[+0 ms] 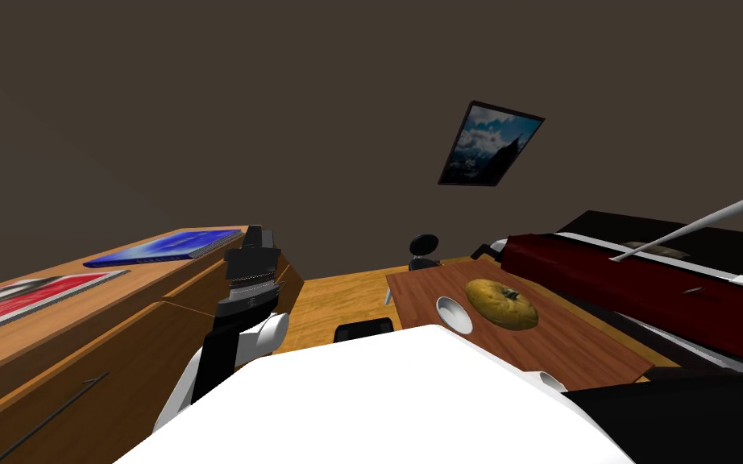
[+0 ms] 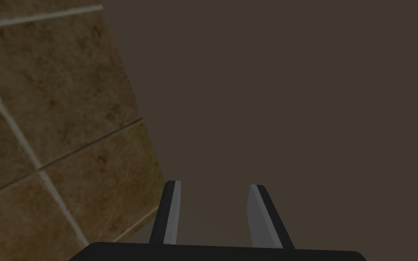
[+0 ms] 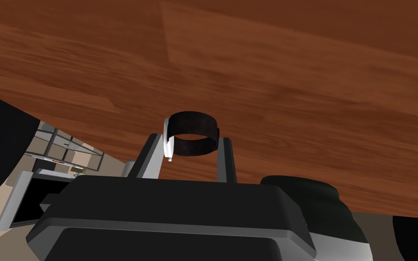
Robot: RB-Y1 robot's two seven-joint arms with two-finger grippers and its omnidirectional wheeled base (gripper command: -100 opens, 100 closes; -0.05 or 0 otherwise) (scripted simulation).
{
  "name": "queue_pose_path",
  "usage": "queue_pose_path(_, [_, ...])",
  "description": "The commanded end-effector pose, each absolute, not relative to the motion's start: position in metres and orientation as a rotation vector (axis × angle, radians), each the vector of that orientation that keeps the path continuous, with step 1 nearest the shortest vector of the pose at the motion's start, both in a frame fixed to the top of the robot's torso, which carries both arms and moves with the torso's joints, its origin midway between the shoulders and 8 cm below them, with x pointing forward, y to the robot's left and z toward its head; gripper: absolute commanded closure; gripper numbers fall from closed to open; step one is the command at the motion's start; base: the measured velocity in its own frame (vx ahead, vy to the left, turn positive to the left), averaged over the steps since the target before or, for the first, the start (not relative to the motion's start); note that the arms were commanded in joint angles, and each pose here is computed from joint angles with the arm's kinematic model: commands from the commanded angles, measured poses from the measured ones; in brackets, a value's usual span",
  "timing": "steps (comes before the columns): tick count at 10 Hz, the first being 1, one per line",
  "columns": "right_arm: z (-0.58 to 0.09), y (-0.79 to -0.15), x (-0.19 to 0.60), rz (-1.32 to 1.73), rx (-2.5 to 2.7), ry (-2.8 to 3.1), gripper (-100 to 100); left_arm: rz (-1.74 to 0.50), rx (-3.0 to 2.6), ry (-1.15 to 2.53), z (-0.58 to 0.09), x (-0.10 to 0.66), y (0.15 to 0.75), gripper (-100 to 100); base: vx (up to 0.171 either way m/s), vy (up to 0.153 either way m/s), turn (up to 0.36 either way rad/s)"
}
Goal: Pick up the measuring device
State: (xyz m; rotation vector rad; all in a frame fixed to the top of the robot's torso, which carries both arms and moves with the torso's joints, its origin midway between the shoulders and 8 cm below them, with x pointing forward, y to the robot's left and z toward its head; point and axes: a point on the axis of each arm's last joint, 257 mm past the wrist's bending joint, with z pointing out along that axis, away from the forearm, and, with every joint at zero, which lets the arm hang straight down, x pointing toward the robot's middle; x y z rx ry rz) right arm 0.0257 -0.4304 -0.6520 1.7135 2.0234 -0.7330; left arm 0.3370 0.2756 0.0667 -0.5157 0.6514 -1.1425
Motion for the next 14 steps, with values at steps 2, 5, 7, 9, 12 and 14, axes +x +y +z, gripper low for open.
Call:
queue_pose_path(2, [-0.655, -0.428, 0.029, -0.701, 1.694, 2.052, 100, -1.142, -0.516, 0.651, 0.067, 0.337, 0.276, 0, 0.029, 0.026, -0.06])
queue_pose_path(5, [-0.655, -0.43, 0.033, -0.676, 1.661, 2.077, 100, -1.142, -0.516, 0.651, 0.067, 0.337, 0.276, 0, 0.03, 0.032, -0.034])
queue_pose_path(7, [-0.654, -0.437, 0.028, -0.692, 1.713, 2.032, 100, -1.143, -0.516, 0.651, 0.067, 0.337, 0.276, 0, 0.004, 0.021, 0.015])
queue_pose_path(9, [-0.656, -0.433, 0.029, -0.661, 1.694, 2.064, 100, -1.143, -0.516, 0.651, 0.067, 0.337, 0.276, 0, 0.007, 0.012, -0.038])
queue_pose_path(12, [-0.655, -0.44, 0.031, -0.65, 1.658, 2.085, 100, -1.143, -0.516, 0.651, 0.067, 0.337, 0.276, 0, 0.028, 0.035, -0.03])
queue_pose_path(14, [-0.65, -0.452, 0.028, -0.676, 1.668, 2.054, 100, -1.143, -0.516, 0.651, 0.067, 0.337, 0.276, 0, 0.023, 0.03, -0.019])
